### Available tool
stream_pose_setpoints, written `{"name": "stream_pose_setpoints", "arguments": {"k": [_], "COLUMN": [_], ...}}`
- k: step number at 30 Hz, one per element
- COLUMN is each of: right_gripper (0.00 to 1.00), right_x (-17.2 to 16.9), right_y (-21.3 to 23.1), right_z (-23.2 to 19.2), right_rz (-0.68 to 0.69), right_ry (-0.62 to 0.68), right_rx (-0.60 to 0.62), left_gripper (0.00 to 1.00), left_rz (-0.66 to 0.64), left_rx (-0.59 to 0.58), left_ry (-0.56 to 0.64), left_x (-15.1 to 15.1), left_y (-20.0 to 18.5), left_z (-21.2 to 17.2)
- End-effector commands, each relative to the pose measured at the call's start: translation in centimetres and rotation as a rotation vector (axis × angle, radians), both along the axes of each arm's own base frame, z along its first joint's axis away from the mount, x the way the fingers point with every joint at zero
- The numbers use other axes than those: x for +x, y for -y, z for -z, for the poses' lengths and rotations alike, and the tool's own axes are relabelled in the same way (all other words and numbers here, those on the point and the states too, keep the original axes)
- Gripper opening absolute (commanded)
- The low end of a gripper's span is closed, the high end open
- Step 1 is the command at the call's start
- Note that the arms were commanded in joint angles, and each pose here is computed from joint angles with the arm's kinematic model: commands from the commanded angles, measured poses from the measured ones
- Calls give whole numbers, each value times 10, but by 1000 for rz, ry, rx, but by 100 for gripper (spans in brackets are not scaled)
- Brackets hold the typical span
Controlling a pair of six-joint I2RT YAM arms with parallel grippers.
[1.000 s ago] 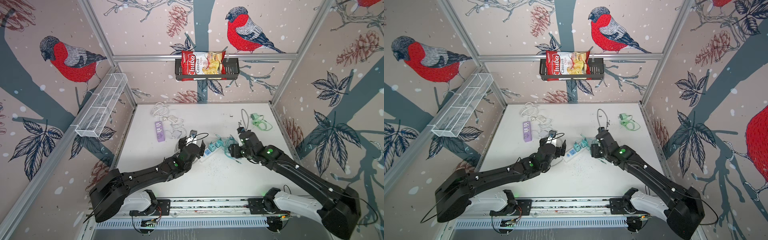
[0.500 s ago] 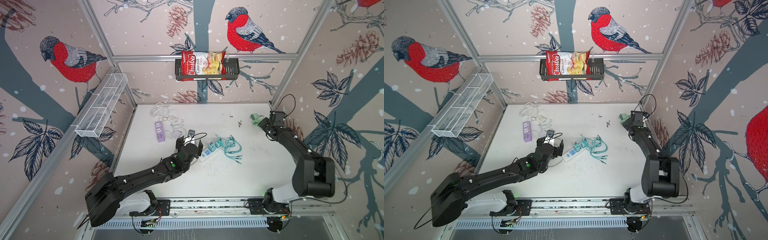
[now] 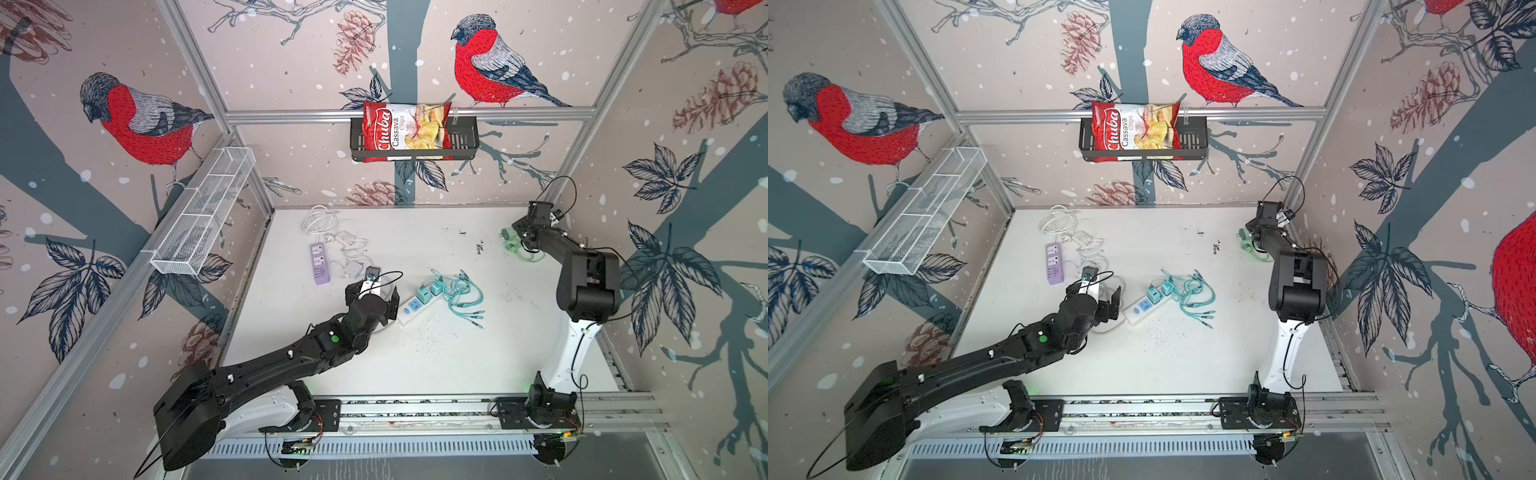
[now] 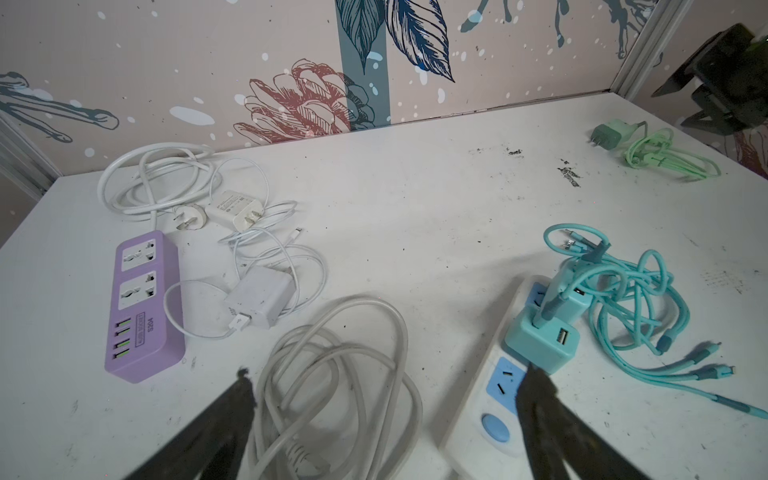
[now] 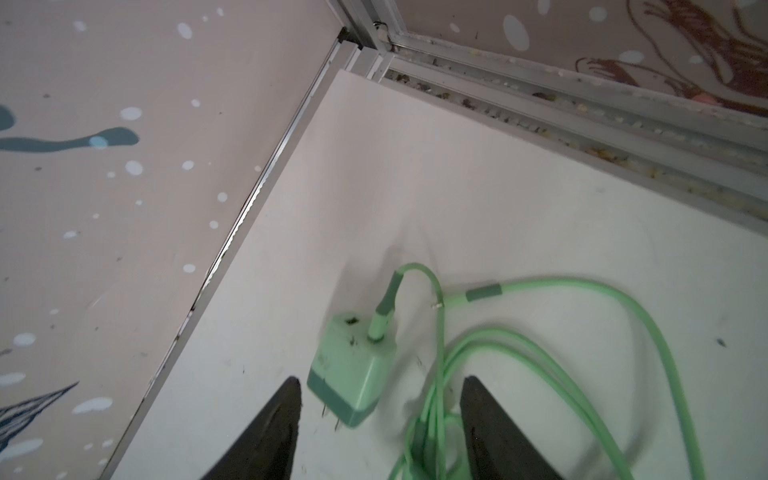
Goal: Insert the plug
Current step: 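Move the right gripper to the light-green charger and grasp it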
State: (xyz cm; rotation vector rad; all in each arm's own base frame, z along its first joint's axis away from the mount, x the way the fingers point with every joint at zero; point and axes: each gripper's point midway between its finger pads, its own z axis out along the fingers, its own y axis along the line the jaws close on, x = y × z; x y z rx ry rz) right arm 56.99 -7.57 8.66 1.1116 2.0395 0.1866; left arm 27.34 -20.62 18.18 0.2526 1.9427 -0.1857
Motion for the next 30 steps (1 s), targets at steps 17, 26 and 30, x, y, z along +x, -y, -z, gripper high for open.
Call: {"name": "stream_pose_setpoints", "arguments": {"k": [17, 26, 30], "right_gripper": [53, 49, 49], "right_x": [-15, -85, -130], "right_y": [-69, -113, -134], "right_z": [55, 67, 68], "right_rz": [-252, -461, -500], "right_ry": [-275, -363, -346], "right_rx": [-11, 40, 98], "left_gripper": [96, 96, 96], "left_rz": [76, 183, 224], "left_rx": [-8, -28, -31], "left_ry": [-16, 34, 26], "left_x": [-4, -10, -10], "left_y": [13, 27, 38], "left_z": [2, -11, -9]}}
